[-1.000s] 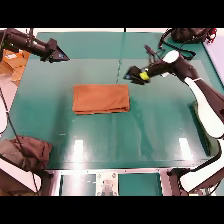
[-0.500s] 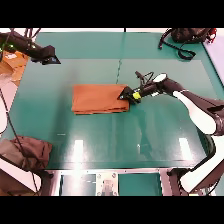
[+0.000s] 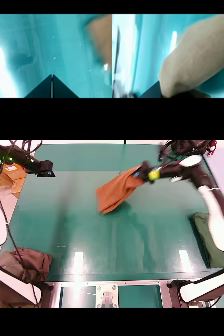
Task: Fold the shirts.
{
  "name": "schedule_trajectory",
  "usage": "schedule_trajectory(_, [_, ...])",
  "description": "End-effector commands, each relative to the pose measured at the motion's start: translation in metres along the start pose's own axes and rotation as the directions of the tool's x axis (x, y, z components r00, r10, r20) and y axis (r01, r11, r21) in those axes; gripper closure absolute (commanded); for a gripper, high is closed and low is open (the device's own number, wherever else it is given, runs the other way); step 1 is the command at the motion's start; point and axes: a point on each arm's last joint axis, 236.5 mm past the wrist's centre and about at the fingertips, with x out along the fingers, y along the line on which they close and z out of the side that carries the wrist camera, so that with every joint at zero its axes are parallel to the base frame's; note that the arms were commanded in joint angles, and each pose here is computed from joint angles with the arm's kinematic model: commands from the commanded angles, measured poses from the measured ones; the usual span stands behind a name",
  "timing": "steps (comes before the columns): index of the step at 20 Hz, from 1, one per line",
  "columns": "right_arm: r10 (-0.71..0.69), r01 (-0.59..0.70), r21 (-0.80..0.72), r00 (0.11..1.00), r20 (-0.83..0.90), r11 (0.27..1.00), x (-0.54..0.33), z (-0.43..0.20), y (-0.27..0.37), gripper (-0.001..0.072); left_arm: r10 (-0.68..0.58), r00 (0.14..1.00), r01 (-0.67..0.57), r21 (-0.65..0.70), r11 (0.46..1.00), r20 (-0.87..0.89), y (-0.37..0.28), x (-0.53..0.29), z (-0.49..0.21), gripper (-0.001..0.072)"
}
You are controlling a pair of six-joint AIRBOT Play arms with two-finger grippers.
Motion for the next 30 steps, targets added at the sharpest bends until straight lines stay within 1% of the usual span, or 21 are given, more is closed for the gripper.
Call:
schedule_trajectory(1, [-0.114, 0.107, 0.047, 0.978, 0.177, 0.993, -0.115, 0.053, -0.020, 0.0697, 0.001, 1.000, -0.001, 0.001, 1.000, -0.026, 0.000, 0.000, -0.006, 0.0684])
schedule_trajectory(4, [-0.231, 0.198, 0.129, 0.914, 0.333, 0.972, -0.214, 0.079, -0.066, 0.0697, -0.003, 0.999, 0.003, 0.001, 1.000, -0.039, -0.001, -0.001, -0.009, 0.0684])
schedule_trajectory(6, [-0.298, 0.232, 0.201, 0.858, 0.419, 0.952, -0.276, 0.086, -0.096, 0.0697, -0.004, 0.999, 0.004, 0.000, 1.000, -0.044, -0.001, -0.001, -0.011, 0.0685])
schedule_trajectory(9, [-0.381, 0.273, 0.277, 0.779, 0.498, 0.921, -0.348, 0.083, -0.136, 0.0697, -0.004, 0.999, 0.004, 0.000, 1.000, -0.044, -0.001, -0.001, -0.011, 0.0685])
schedule_trajectory(12, [-0.445, 0.336, 0.293, 0.704, 0.553, 0.895, -0.393, 0.081, -0.161, 0.0697, -0.004, 0.999, 0.004, 0.000, 1.000, -0.045, -0.001, -0.001, -0.011, 0.0685])
schedule_trajectory(16, [-0.573, 0.469, 0.332, 0.624, 0.532, 0.819, -0.427, 0.067, -0.196, 0.0697, -0.008, 0.998, 0.008, 0.000, 1.000, -0.059, -0.002, -0.001, -0.014, 0.0684])
schedule_trajectory(18, [-0.627, 0.527, 0.343, 0.609, 0.485, 0.777, -0.432, 0.055, -0.210, 0.0697, -0.010, 0.998, 0.010, 0.000, 1.000, -0.068, -0.003, -0.001, -0.016, 0.0685])
schedule_trajectory(19, [-0.644, 0.542, 0.348, 0.615, 0.455, 0.765, -0.431, 0.047, -0.214, 0.0697, -0.010, 0.998, 0.010, -0.001, 1.000, -0.069, -0.003, -0.001, -0.016, 0.0684])
schedule_trajectory(20, [-0.652, 0.543, 0.362, 0.626, 0.427, 0.758, -0.429, 0.040, -0.216, 0.0697, -0.011, 0.997, 0.011, -0.001, 1.000, -0.070, -0.003, -0.001, -0.017, 0.0684])
schedule_trajectory(21, [-0.674, 0.538, 0.408, 0.628, 0.389, 0.737, -0.430, 0.030, -0.220, 0.0697, -0.011, 0.997, 0.011, -0.001, 1.000, -0.072, -0.003, -0.001, -0.017, 0.0684])
schedule_trajectory(23, [-0.739, 0.574, 0.491, 0.621, 0.260, 0.655, -0.434, -0.003, -0.232, 0.0697, -0.018, 0.996, 0.018, -0.001, 1.000, -0.085, -0.004, -0.001, -0.020, 0.0684])
schedule_trajectory(24, [-0.772, 0.604, 0.529, 0.612, 0.171, 0.596, -0.436, -0.024, -0.238, 0.0697, -0.021, 0.995, 0.021, -0.001, 1.000, -0.099, -0.005, -0.002, -0.023, 0.0685])
schedule_trajectory(25, [-0.799, 0.624, 0.592, 0.598, 0.059, 0.511, -0.440, -0.050, -0.245, 0.0697, -0.026, 0.993, 0.026, -0.003, 1.000, -0.114, -0.006, -0.001, -0.027, 0.0684])
schedule_trajectory(27, [-0.827, 0.646, 0.697, 0.546, -0.136, 0.312, -0.453, -0.098, -0.247, 0.0698, -0.037, 0.989, 0.036, -0.010, 0.999, -0.143, -0.007, 0.001, -0.035, 0.0684])
schedule_trajectory(28, [-0.828, 0.654, 0.716, 0.525, -0.196, 0.246, -0.458, -0.113, -0.241, 0.0698, -0.039, 0.988, 0.037, -0.012, 0.999, -0.150, -0.007, 0.002, -0.037, 0.0684])
schedule_trajectory(29, [-0.823, 0.657, 0.728, 0.514, -0.241, 0.197, -0.461, -0.125, -0.236, 0.0697, -0.042, 0.987, 0.040, -0.015, 0.999, -0.155, -0.007, 0.004, -0.039, 0.0684])
schedule_trajectory(30, [-0.815, 0.657, 0.735, 0.512, -0.272, 0.167, -0.462, -0.134, -0.231, 0.0697, -0.049, 0.986, 0.047, -0.017, 0.999, -0.157, -0.009, 0.004, -0.039, 0.0684])
